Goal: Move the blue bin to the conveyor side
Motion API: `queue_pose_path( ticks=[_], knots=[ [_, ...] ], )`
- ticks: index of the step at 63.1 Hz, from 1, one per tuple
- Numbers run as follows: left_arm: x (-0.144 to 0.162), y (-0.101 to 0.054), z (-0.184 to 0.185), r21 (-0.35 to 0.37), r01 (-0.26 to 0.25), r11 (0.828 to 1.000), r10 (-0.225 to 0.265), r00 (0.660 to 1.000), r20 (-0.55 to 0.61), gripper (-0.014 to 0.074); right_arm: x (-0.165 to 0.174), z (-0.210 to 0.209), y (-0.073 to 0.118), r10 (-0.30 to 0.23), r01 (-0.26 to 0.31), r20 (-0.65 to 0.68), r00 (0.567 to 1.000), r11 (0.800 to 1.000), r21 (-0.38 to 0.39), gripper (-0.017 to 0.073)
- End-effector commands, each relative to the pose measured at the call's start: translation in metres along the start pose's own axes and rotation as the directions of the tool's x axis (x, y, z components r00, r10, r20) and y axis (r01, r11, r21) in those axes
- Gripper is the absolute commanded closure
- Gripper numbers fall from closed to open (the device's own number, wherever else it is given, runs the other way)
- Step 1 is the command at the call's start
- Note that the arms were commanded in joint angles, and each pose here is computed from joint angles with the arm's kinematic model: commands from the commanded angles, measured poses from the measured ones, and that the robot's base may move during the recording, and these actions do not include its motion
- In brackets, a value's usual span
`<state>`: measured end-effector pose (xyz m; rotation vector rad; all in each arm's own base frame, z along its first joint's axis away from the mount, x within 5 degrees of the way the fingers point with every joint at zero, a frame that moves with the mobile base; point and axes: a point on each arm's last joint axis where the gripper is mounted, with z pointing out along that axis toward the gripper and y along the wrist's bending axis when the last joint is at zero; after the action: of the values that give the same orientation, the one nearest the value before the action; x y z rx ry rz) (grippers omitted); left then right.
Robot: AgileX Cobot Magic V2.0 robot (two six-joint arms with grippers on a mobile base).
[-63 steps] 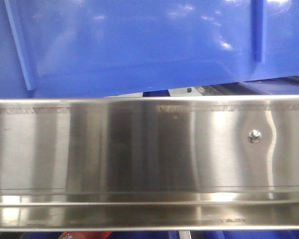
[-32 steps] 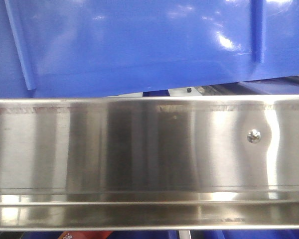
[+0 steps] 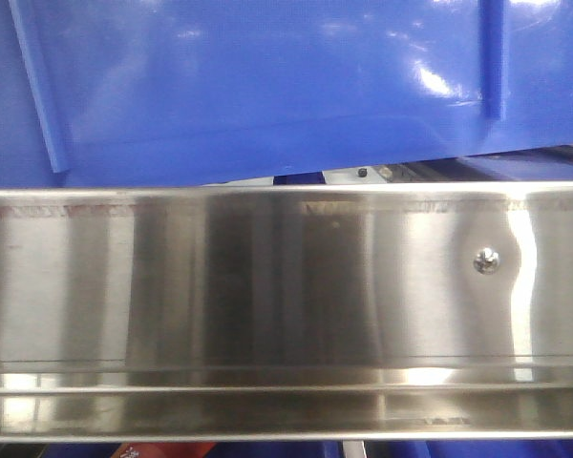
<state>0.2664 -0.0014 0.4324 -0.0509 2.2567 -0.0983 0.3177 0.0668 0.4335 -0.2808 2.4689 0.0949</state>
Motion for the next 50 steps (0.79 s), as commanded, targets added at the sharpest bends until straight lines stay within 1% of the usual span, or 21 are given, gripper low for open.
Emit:
queue_pose_path(
  ticks=[1, 10, 18, 32, 37, 50],
  knots=[
    [-0.002, -0.001, -0.002, 0.008, 0.003, 1.0, -0.003, 1.0, 0.01, 0.0581, 0.0, 0.0, 0.0, -0.012, 0.012, 0.007, 1.0, 1.0, 0.006, 0.0207],
    [-0.001, -0.001, -0.002, 0.008, 0.003, 1.0, -0.003, 1.0, 0.006, 0.0581, 0.0, 0.001, 0.002, -0.017, 0.017, 0.007, 1.0, 1.0, 0.002, 0.0207],
    [-0.001, -0.001, -0.002, 0.008, 0.003, 1.0, -0.003, 1.0, 0.001, 0.0581, 0.0, 0.001, 0.009, -0.033, 0.033, 0.008, 0.999, 0.999, -0.012, 0.0207],
    [0.0, -0.001, -0.002, 0.008, 0.003, 1.0, -0.003, 1.0, -0.003, 0.0581, 0.002, 0.004, 0.011, -0.022, 0.022, -0.005, 1.0, 1.0, -0.009, 0.0207],
    [0.0, -0.001, -0.002, 0.008, 0.003, 1.0, -0.003, 1.0, -0.003, 0.0581, 0.003, 0.005, 0.011, -0.011, 0.01, -0.013, 1.0, 1.0, -0.009, 0.0207],
    [0.0, -0.001, -0.002, 0.008, 0.003, 1.0, -0.003, 1.0, -0.003, 0.0581, 0.005, 0.008, 0.01, -0.012, 0.012, -0.022, 1.0, 1.0, -0.004, 0.0207]
  ],
)
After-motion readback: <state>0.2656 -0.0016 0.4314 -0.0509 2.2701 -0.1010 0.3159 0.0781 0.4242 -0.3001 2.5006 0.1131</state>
